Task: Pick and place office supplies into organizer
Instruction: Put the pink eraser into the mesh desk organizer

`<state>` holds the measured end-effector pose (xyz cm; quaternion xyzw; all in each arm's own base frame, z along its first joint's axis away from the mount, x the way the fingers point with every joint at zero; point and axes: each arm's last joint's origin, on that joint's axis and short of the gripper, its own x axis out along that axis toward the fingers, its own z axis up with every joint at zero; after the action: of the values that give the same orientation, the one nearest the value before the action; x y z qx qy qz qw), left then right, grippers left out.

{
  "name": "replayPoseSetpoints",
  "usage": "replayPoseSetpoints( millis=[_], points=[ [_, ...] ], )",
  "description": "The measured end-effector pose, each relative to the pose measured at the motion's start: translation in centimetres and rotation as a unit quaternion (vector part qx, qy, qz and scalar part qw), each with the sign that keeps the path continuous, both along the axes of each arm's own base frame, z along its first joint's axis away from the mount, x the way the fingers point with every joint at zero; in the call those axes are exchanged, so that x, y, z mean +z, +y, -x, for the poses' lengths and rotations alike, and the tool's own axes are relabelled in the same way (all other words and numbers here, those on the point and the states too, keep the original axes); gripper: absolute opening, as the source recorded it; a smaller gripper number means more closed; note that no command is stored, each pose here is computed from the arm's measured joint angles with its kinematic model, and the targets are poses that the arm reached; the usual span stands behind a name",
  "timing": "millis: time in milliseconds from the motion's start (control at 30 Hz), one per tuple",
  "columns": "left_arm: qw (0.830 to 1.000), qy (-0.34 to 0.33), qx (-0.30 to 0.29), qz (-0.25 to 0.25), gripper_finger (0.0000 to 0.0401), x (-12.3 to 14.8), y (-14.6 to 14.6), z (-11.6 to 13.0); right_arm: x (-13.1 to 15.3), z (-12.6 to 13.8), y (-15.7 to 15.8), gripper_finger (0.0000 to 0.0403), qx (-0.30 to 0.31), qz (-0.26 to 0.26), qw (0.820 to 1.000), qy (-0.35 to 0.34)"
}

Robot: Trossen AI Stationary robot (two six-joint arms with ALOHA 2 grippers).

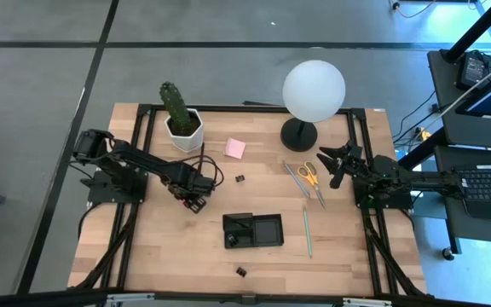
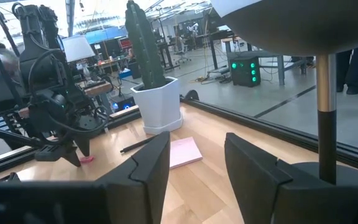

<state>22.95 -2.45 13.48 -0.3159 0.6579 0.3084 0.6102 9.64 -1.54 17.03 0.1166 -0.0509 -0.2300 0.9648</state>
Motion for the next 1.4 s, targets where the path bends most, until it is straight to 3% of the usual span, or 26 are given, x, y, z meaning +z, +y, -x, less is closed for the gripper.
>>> replayPoseSetpoints(
  millis=[567,1133,1400],
  points=[
    [1.000,0.001,0.008,-0.007,0.0089,0.0,-0.1,0.0,0.0,0.0,0.0,0.0154,0.000,0.001,1.000,0.001],
    [0.999,-0.015,-0.045,-0.022,0.0077,0.4,-0.7,0.2,0.0,0.0,0.0,0.0154,0.001,0.000,1.000,0.000],
    [0.991,-0.107,-0.055,-0.057,0.0077,3.3,-2.6,0.9,0.0,0.0,0.0,0.0154,0.001,-0.001,1.000,-0.001]
  ],
)
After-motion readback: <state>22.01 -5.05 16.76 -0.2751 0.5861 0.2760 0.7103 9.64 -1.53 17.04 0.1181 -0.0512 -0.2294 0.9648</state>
